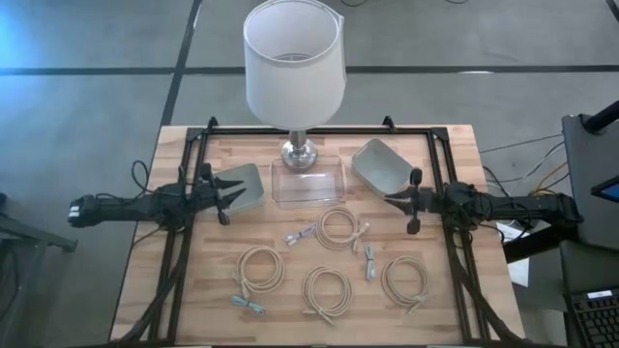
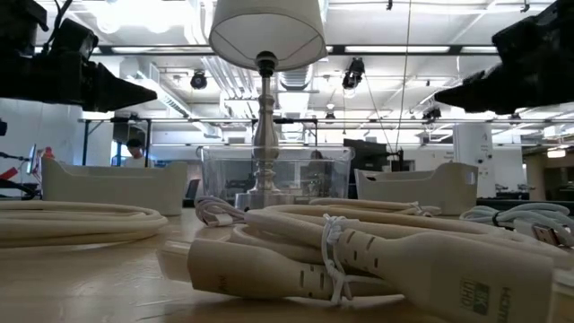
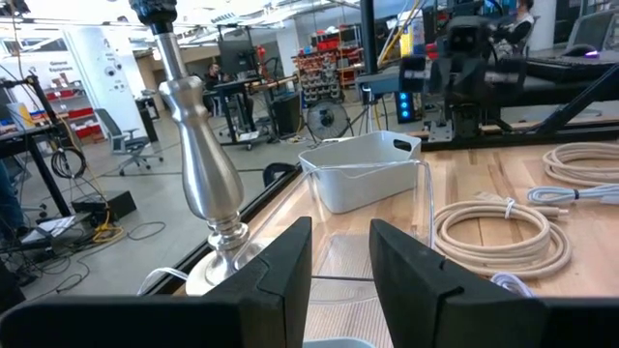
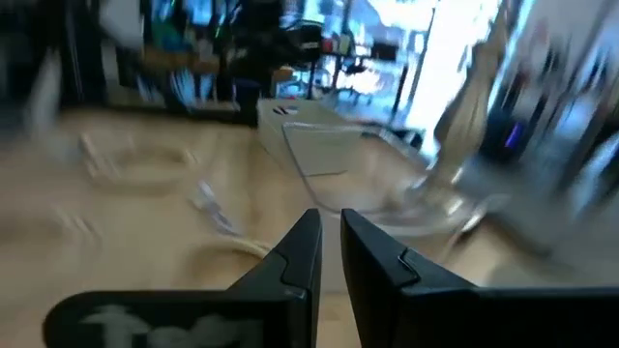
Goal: Pick & Place USB Port
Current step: Put the light brown hdmi cable into the left gray bin
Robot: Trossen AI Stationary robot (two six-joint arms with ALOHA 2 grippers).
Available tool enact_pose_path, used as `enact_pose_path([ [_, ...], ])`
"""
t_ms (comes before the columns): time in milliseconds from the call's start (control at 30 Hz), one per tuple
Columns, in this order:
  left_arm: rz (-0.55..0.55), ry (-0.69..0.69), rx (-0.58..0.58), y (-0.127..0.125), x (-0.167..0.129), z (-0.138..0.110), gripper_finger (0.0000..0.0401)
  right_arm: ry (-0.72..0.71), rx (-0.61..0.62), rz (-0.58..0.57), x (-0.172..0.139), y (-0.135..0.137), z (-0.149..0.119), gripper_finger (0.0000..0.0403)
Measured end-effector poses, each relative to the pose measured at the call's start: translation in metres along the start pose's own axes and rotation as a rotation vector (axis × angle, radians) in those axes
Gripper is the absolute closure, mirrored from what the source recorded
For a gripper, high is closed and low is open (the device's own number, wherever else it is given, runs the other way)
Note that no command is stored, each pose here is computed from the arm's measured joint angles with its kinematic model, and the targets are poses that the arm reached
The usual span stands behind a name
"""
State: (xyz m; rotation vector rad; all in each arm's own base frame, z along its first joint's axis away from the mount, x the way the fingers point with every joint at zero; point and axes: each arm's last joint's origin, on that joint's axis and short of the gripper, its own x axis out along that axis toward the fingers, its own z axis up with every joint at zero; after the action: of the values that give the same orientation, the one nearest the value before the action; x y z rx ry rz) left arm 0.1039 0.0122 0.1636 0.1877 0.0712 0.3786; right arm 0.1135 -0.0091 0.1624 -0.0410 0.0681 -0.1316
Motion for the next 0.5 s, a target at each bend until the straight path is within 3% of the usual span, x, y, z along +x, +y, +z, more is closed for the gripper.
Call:
enact_pose_path([
  [67, 0.0, 0.0, -0.001, 0.0, 0.0, 0.0, 0.0291, -0.008, 0.172, -0.014, 0.0, 0.0, 0.001, 0.0364],
  [167, -0.007, -0.002, -0.03, 0.0, 0.0, 0.0, 0.0291, -0.017, 0.297, -0.035, 0.0, -0.001, 0.001, 0.0364],
  [500, -0.055, -0.002, -0.043, -0.002, 0.0, 0.0, 0.0291, -0.22, 0.331, -0.011, -0.002, -0.002, 0.021, 0.0364],
])
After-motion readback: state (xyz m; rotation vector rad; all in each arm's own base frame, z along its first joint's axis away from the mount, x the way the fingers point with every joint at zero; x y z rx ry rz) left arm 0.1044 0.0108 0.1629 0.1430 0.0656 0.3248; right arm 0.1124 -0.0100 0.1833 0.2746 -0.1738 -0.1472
